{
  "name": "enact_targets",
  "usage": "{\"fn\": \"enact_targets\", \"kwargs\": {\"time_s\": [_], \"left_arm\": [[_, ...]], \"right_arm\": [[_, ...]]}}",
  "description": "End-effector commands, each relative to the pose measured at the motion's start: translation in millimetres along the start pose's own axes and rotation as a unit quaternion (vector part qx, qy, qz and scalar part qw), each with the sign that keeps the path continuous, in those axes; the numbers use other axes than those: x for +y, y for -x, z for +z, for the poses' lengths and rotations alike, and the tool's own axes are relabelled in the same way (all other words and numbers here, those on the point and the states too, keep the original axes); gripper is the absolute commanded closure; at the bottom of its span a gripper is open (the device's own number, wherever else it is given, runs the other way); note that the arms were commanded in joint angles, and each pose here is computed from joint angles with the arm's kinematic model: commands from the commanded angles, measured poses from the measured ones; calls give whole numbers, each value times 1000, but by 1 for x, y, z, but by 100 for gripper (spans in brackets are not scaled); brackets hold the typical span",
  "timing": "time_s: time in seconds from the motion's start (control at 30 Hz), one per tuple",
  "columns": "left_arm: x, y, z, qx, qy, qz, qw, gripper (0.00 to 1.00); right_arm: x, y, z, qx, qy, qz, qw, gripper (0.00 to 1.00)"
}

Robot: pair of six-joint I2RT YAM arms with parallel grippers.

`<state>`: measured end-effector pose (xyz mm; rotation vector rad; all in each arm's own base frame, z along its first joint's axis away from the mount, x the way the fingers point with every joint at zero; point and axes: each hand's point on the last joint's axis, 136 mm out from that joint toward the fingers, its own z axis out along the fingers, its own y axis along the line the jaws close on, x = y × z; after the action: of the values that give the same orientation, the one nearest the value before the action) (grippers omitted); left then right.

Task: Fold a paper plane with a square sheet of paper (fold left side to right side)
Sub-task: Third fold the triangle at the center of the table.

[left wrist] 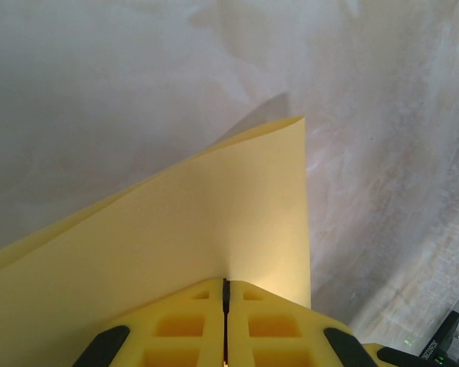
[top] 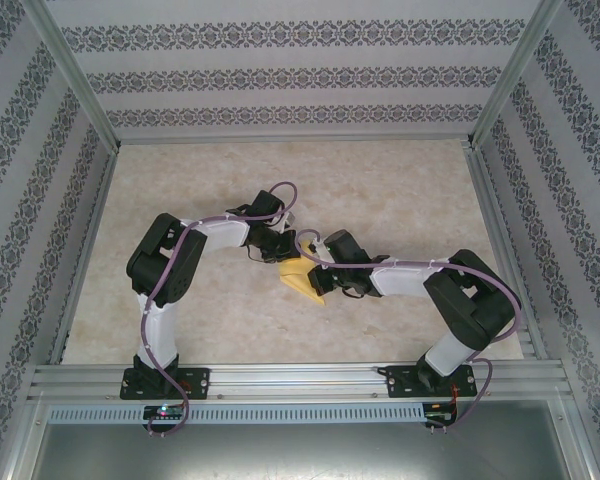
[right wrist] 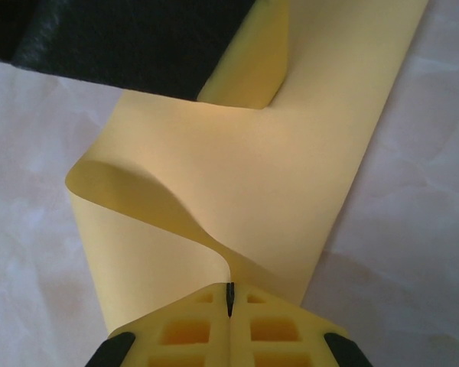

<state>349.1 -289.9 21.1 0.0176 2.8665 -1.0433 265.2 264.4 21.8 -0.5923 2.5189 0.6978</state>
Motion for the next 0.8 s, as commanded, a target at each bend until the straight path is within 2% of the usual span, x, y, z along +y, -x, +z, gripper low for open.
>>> {"fn": "enact_targets", "kwargs": {"time_s": [0.0, 0.5, 0.77], "left_arm": [[4, -10, 9, 16, 15, 6, 1000, 91], [5, -9, 8, 14, 18, 6, 1000, 91], [5, -10, 8, 14, 18, 5, 1000, 91]], "right_arm": [[-3, -1, 2, 6, -2, 9, 1000, 100], [-2, 2, -13, -10, -8, 7, 1000, 100], [-5, -4, -5, 3, -10, 12, 1000, 100]]}}
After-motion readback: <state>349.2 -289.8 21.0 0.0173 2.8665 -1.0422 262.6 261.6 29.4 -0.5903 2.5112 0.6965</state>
